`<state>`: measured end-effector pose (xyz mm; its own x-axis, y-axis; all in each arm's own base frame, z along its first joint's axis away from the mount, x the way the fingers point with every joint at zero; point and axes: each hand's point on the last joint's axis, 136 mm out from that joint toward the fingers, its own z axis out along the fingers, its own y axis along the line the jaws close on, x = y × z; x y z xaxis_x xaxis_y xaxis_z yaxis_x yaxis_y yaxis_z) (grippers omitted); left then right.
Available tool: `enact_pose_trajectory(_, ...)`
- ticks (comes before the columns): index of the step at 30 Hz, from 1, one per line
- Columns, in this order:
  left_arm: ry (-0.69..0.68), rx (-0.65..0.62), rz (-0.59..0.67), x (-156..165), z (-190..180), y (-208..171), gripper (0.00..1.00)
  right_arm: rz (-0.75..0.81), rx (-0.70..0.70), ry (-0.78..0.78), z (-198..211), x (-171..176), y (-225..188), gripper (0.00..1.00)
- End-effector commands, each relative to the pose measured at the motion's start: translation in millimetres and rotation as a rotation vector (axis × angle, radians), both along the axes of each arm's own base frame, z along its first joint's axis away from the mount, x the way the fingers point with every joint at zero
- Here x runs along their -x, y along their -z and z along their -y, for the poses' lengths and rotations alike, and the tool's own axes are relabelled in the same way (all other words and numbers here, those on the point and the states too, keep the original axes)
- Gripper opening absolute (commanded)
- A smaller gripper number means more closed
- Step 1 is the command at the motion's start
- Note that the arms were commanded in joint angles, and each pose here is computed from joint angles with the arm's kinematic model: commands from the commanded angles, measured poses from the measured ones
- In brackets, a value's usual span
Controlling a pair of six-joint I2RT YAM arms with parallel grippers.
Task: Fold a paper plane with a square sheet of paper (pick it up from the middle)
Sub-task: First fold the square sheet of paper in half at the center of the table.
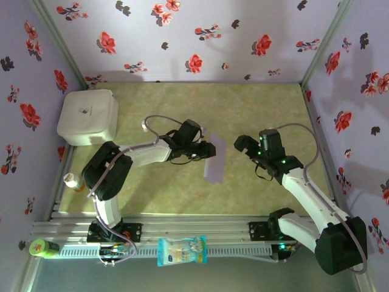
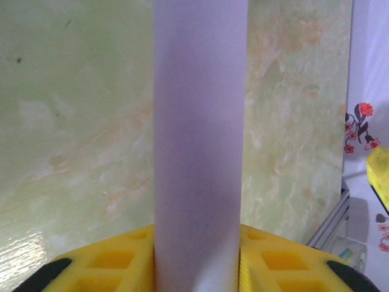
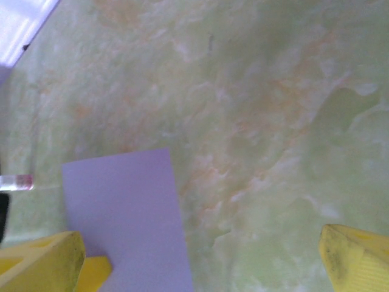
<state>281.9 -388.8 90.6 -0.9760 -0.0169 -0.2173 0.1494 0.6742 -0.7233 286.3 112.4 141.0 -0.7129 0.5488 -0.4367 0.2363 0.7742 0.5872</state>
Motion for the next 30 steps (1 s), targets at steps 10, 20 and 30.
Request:
enact_pose_trajectory(10, -0.088, 0.021, -0.074, -4, -14, 23, 0.33, -0.031, -0.195, -0.16, -46, -9, 5, 0.99)
enact_pose_trajectory(20, -0.175, -0.045, -0.094, -9, -34, 46, 0.35, -0.111, -0.239, -0.201, -59, -10, 23, 0.99)
enact_pose_trajectory(30, -0.194, -0.182, -0.045, -9, -57, 49, 0.49, -0.138, -0.251, -0.21, -63, -9, 29, 0.99)
